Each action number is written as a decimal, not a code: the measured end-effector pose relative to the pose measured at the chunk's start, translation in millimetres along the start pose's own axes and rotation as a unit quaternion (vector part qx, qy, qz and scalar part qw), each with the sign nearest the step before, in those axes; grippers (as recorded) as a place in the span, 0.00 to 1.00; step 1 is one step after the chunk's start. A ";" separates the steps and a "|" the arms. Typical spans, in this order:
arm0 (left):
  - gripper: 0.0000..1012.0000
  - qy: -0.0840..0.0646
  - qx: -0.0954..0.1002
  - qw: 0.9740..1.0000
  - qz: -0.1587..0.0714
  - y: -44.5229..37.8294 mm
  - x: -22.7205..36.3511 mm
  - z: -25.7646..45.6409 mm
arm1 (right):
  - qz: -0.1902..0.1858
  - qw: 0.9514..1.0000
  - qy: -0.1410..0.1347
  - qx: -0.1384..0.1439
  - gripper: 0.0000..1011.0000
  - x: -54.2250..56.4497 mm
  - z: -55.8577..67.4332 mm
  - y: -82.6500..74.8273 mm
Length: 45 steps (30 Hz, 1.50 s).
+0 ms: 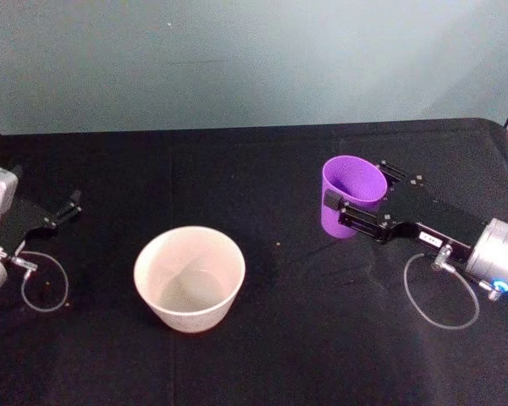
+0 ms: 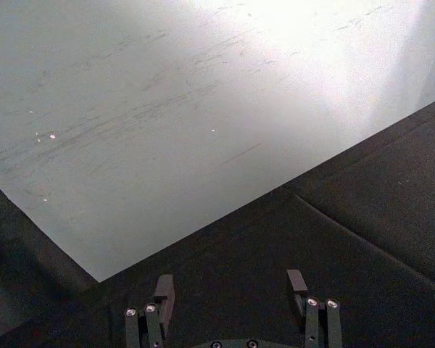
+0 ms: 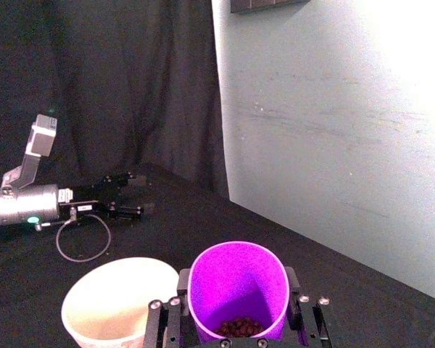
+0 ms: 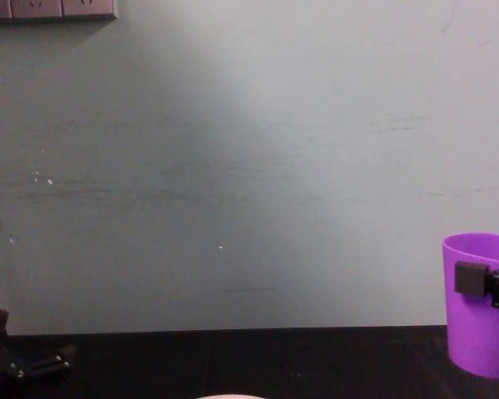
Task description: Pick up the cup and pour the mung beans from the cup into the bowl.
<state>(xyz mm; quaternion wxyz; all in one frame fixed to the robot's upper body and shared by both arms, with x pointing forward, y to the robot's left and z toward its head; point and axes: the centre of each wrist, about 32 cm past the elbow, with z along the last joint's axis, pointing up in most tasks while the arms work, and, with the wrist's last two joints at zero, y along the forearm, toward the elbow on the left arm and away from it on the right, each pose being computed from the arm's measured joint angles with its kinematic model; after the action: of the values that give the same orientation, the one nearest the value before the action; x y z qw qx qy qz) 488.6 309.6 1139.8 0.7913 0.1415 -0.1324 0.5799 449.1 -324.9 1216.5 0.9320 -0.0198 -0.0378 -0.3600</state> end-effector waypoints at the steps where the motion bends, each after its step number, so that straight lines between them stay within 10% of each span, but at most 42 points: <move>1: 1.00 0.000 0.000 1.000 0.000 0.0 0.0 0.0 | 0.000 1.000 0.000 0.000 0.72 0.0 0.0 0.0; 45: 1.00 0.000 0.000 1.000 0.000 0.0 0.0 0.0 | 0.000 1.000 0.000 0.000 0.72 0.0 0.0 0.0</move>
<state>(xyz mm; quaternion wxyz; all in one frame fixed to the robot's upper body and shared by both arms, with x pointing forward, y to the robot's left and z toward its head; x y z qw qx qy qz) 488.6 309.7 1139.8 0.7913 0.1415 -0.1325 0.5799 449.1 -325.0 1216.5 0.9320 -0.0198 -0.0378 -0.3600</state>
